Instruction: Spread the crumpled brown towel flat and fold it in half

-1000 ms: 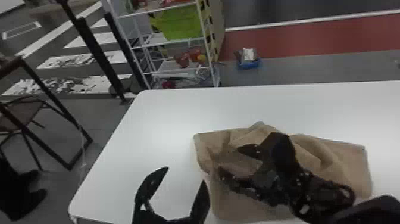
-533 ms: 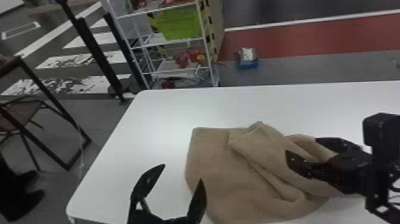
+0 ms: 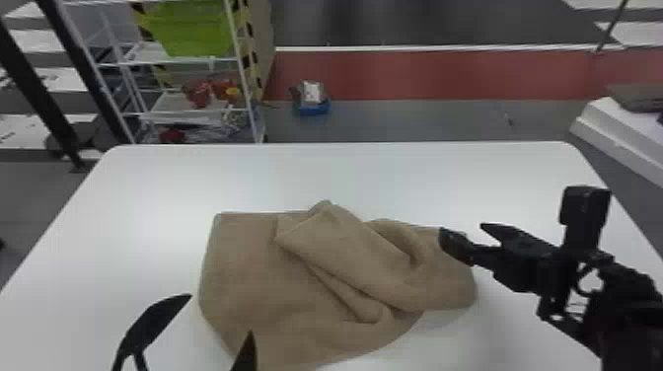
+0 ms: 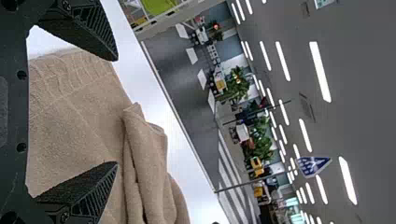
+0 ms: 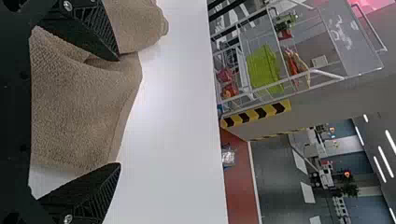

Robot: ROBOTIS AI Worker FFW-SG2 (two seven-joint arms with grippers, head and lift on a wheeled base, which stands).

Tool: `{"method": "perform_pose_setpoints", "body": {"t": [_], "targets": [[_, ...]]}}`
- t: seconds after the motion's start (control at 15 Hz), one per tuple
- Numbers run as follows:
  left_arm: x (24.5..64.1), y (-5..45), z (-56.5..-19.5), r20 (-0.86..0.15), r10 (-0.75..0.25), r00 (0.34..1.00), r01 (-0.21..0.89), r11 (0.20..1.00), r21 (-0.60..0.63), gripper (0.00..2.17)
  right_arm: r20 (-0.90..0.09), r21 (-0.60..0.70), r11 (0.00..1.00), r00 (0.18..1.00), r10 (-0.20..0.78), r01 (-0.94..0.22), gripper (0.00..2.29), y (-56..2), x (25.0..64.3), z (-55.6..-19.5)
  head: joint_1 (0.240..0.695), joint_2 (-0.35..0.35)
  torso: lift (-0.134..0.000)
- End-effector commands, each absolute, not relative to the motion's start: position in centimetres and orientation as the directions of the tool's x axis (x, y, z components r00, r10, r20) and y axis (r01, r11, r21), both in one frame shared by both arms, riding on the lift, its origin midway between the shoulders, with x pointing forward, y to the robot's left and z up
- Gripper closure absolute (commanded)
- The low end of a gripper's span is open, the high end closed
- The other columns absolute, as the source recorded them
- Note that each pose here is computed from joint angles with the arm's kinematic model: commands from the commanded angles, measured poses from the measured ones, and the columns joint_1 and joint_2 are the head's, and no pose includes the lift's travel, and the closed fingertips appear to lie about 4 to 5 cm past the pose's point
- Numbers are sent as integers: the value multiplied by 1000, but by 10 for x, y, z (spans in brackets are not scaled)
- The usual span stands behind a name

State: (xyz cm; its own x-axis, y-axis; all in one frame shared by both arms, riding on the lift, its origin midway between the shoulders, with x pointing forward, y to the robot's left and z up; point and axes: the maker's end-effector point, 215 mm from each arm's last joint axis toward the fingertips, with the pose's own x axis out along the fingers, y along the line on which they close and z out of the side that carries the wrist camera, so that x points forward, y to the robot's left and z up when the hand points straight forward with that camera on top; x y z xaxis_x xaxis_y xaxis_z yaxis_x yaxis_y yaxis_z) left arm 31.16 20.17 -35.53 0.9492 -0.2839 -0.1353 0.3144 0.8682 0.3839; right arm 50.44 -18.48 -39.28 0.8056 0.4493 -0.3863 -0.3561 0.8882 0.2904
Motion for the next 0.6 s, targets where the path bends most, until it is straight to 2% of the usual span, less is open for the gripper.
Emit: {"method": "perform_pose_setpoints", "body": {"t": [0.0,0.2,0.33,0.53], "targets": [[312,214,-367,-207,-262,942,329,836,440,124,-391,298,898,817,425,-324,76,-203,513,-390,695,24,-134],[304,212,-379,-277,-326,904,422,787,449,130,-416,320,915,831,370,-247,76,-238,526,-394,695,5,-134],[306,215,-381,-290,-324,900,427,786,447,130,-432,335,922,839,332,-192,76,-261,532,-398,695,-30,-134],[309,217,-391,-336,-325,884,455,761,463,134,-384,351,924,877,289,-151,76,-293,545,-391,695,-62,-134]]}}
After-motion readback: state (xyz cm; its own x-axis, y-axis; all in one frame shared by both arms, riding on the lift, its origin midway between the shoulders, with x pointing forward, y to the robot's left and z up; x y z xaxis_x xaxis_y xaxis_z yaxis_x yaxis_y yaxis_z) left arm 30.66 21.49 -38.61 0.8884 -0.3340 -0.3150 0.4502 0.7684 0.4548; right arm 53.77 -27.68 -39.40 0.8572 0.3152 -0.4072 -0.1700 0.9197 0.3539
